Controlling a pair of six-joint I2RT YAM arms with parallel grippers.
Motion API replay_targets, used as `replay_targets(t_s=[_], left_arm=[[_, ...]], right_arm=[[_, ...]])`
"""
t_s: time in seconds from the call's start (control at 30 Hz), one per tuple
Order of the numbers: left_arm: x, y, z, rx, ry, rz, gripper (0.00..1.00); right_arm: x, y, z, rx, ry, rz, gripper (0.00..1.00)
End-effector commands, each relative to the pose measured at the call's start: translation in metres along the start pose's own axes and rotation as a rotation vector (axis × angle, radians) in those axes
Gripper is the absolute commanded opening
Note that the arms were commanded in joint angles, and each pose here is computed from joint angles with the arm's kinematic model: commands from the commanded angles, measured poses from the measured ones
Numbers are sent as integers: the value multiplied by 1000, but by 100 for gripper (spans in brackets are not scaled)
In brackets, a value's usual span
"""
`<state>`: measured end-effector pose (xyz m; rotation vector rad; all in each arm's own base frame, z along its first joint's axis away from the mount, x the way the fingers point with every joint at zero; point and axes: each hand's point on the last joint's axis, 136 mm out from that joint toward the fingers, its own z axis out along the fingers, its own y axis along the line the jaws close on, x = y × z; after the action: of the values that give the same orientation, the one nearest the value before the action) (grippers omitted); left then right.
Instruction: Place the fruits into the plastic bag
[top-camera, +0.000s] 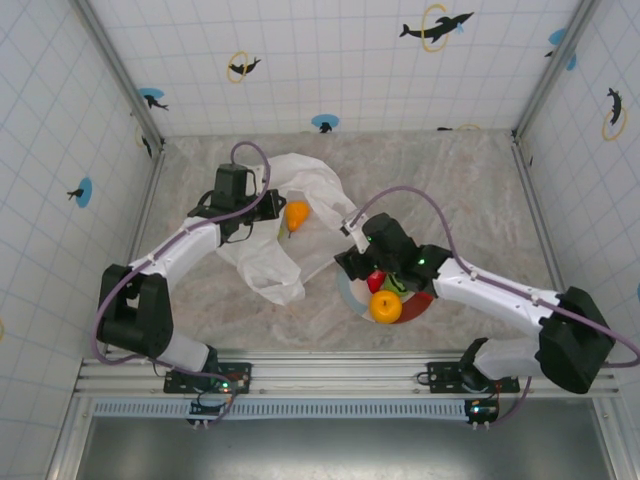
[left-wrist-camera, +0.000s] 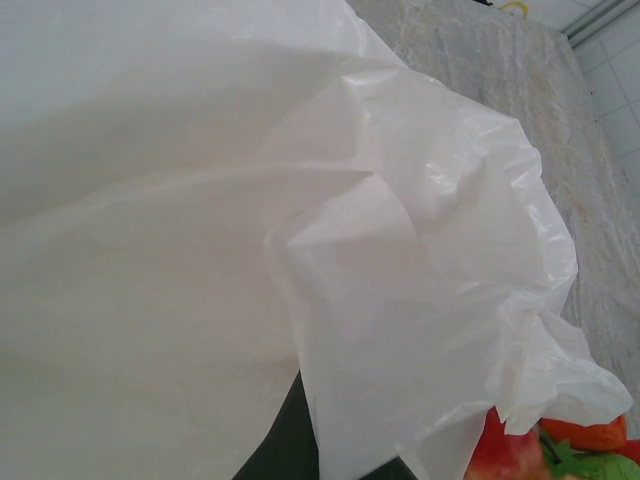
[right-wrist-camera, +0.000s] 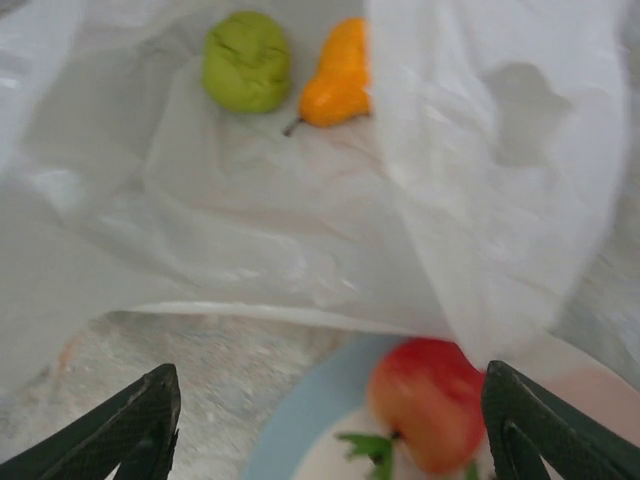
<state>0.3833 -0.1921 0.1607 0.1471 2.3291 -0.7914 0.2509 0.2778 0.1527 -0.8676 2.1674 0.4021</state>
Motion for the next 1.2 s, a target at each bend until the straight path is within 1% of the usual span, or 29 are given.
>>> replay_targets(t_s=[0.0, 0.07, 0.17, 0.27, 0.47, 0.7, 0.87, 1.17], left_arm=[[-5, 0, 0, -9, -2, -15, 0], [-6, -1, -1, -10, -6, -13, 0], [-6, 0, -1, -11, -8, -12, 0], [-7, 0, -1, -12, -9, -14, 0], [-7, 0, -1, -13, -10, -11, 0], [-8, -2, -2, -8, -13, -10, 0], [-8, -2, -3, -7, -15, -7, 0], [-8, -2, -3, -10, -16, -6, 0]], right_arm=[[41, -21, -12, 93, 178, 24, 83], [52, -31, -19, 147, 247, 25, 85], [59, -36, -19, 179, 293, 44, 87], [57, -31, -6, 164, 303, 22, 87], [43, -29, 23, 147, 326, -29, 89], [46, -31, 51, 135, 389, -69, 90], [51, -31, 65, 127, 420, -92, 88], [61, -31, 85, 118, 465, -131, 78]])
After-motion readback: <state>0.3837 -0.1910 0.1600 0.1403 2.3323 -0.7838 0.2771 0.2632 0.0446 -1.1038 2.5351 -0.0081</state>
